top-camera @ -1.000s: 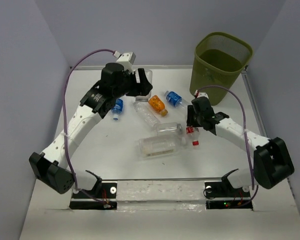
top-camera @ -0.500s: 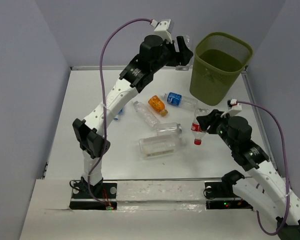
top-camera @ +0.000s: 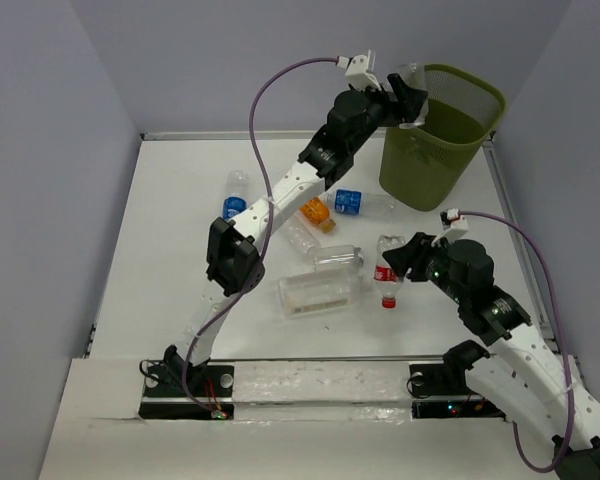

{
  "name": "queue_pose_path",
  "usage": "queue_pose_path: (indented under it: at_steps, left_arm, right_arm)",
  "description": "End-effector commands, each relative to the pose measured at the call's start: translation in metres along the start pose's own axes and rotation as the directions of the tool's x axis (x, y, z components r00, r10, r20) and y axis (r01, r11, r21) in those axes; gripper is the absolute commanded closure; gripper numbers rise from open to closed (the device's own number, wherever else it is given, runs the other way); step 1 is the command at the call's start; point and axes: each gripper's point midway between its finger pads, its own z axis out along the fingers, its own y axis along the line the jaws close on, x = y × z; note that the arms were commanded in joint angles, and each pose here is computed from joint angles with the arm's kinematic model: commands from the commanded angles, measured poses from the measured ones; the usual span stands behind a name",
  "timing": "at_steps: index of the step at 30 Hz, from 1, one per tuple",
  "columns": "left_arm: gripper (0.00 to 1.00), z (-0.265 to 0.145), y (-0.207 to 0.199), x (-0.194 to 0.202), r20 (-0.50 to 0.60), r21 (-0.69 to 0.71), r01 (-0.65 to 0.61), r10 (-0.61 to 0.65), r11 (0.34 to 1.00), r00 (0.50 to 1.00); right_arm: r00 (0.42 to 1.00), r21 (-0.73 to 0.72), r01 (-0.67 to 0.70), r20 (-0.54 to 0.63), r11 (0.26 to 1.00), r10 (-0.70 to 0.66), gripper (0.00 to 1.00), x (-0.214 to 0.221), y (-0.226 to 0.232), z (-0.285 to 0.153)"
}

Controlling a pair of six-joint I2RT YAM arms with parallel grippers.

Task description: Put the plastic bottles in the bin

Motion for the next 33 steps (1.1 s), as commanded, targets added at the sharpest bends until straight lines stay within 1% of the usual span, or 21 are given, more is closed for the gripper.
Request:
queue_pose_path:
  at_steps: [1, 2, 3, 4, 5, 6, 7, 8, 9, 10, 12, 13, 15, 19, 20, 23, 24, 25, 29, 30, 33]
  left_arm:
    - [0.53, -0.008, -0.062, -0.089, 0.354, 0.131, 0.017, -0.063, 0.991, 0.933]
    - [0.53, -0.002, -0.057, -0.076, 0.364, 0.1, -0.006, -0.031, 0.995, 0.931]
    - [0.53, 0.0, -0.053, -0.074, 0.383, 0.085, -0.008, -0.025, 0.996, 0.923]
    - [0.53, -0.001, -0.055, -0.081, 0.427, 0.082, 0.0, -0.035, 0.997, 0.903]
    - [0.52, 0.001, -0.053, -0.081, 0.445, 0.075, 0.001, -0.035, 0.997, 0.895]
    - [0.52, 0.008, -0.042, -0.067, 0.445, 0.054, -0.002, -0.023, 0.999, 0.895]
    - [0.52, 0.009, -0.039, -0.067, 0.461, 0.048, 0.003, -0.024, 0.999, 0.887]
    - [0.52, 0.008, -0.037, -0.074, 0.5, 0.043, 0.013, -0.033, 0.999, 0.866]
    - [0.51, 0.012, -0.028, -0.065, 0.505, 0.024, 0.004, -0.016, 1.0, 0.863]
    - [0.5, 0.011, -0.027, -0.071, 0.534, 0.025, 0.006, -0.018, 1.0, 0.845]
    - [0.47, 0.013, -0.022, -0.066, 0.549, 0.018, -0.012, 0.0, 1.0, 0.836]
    - [0.45, 0.011, -0.021, -0.07, 0.575, 0.013, -0.029, 0.016, 0.999, 0.818]
    - [0.42, 0.011, -0.016, -0.07, 0.595, 0.005, -0.043, 0.031, 0.999, 0.803]
    - [0.41, 0.013, -0.003, -0.07, 0.62, 0.003, -0.054, 0.04, 0.999, 0.784]
    - [0.41, 0.015, 0.001, -0.068, 0.619, 0.003, -0.055, 0.041, 0.998, 0.785]
    - [0.34, 0.017, 0.008, -0.066, 0.617, -0.002, -0.076, 0.061, 0.997, 0.785]
    - [0.31, 0.019, 0.011, -0.062, 0.611, -0.007, -0.087, 0.072, 0.996, 0.788]
    - [0.26, 0.019, 0.01, -0.06, 0.607, 0.002, -0.097, 0.076, 0.995, 0.791]
    - [0.15, 0.025, 0.018, -0.045, 0.586, -0.006, -0.117, 0.099, 0.993, 0.805]
    - [0.11, 0.026, 0.019, -0.042, 0.583, -0.006, -0.117, 0.098, 0.993, 0.806]
    - [0.05, 0.027, 0.019, -0.036, 0.569, 0.001, -0.127, 0.104, 0.992, 0.816]
  right_arm:
    - [1.0, -0.055, -0.009, 0.017, 0.998, 0.01, 0.61, -0.005, 0.01, 0.0]
    - [1.0, -0.066, -0.011, 0.025, 0.998, 0.012, 0.61, -0.006, 0.012, -0.003]
    - [0.999, -0.074, -0.013, 0.031, 0.997, 0.015, 0.61, -0.007, 0.014, -0.004]
    - [0.999, -0.083, -0.019, 0.039, 0.996, 0.023, 0.61, -0.008, 0.016, -0.006]
    - [0.999, -0.092, -0.023, 0.043, 0.995, 0.027, 0.61, -0.009, 0.017, -0.008]
    - [0.998, -0.112, -0.028, 0.055, 0.993, 0.034, 0.61, -0.012, 0.021, -0.012]
    - [0.998, -0.12, -0.031, 0.055, 0.992, 0.038, 0.61, -0.011, 0.022, -0.014]
    - [0.998, -0.131, -0.035, 0.047, 0.991, 0.042, 0.61, -0.009, 0.024, -0.015]
    - [0.998, -0.141, -0.037, 0.047, 0.989, 0.044, 0.61, -0.009, 0.026, -0.017]
    - [0.998, -0.149, -0.039, 0.034, 0.988, 0.045, 0.61, -0.006, 0.027, -0.018]
    - [0.999, -0.162, -0.039, 0.024, 0.986, 0.043, 0.61, -0.006, 0.03, -0.019]
    - [0.999, -0.171, -0.037, 0.02, 0.985, 0.041, 0.61, -0.005, 0.031, -0.02]
    - [0.999, -0.19, -0.03, 0.012, 0.981, 0.032, 0.61, -0.006, 0.036, -0.021]
    - [1.0, -0.214, -0.024, 0.011, 0.977, 0.027, 0.62, -0.009, 0.042, -0.025]
    - [1.0, -0.219, -0.025, 0.007, 0.976, 0.027, 0.62, -0.008, 0.043, -0.025]
    - [1.0, -0.223, -0.029, -0.003, 0.974, 0.029, 0.62, -0.006, 0.044, -0.024]
    - [1.0, -0.224, -0.029, -0.002, 0.974, 0.029, 0.62, -0.007, 0.044, -0.024]
    - [1.0, -0.227, -0.028, 0.002, 0.974, 0.029, 0.63, -0.007, 0.044, -0.024]
    - [0.999, -0.239, -0.032, -0.005, 0.971, 0.032, 0.63, -0.007, 0.047, -0.022]
    - [0.999, -0.241, -0.032, -0.005, 0.97, 0.032, 0.63, -0.007, 0.047, -0.022]
    - [1.0, -0.244, -0.029, 0.001, 0.969, 0.03, 0.63, -0.009, 0.049, -0.022]
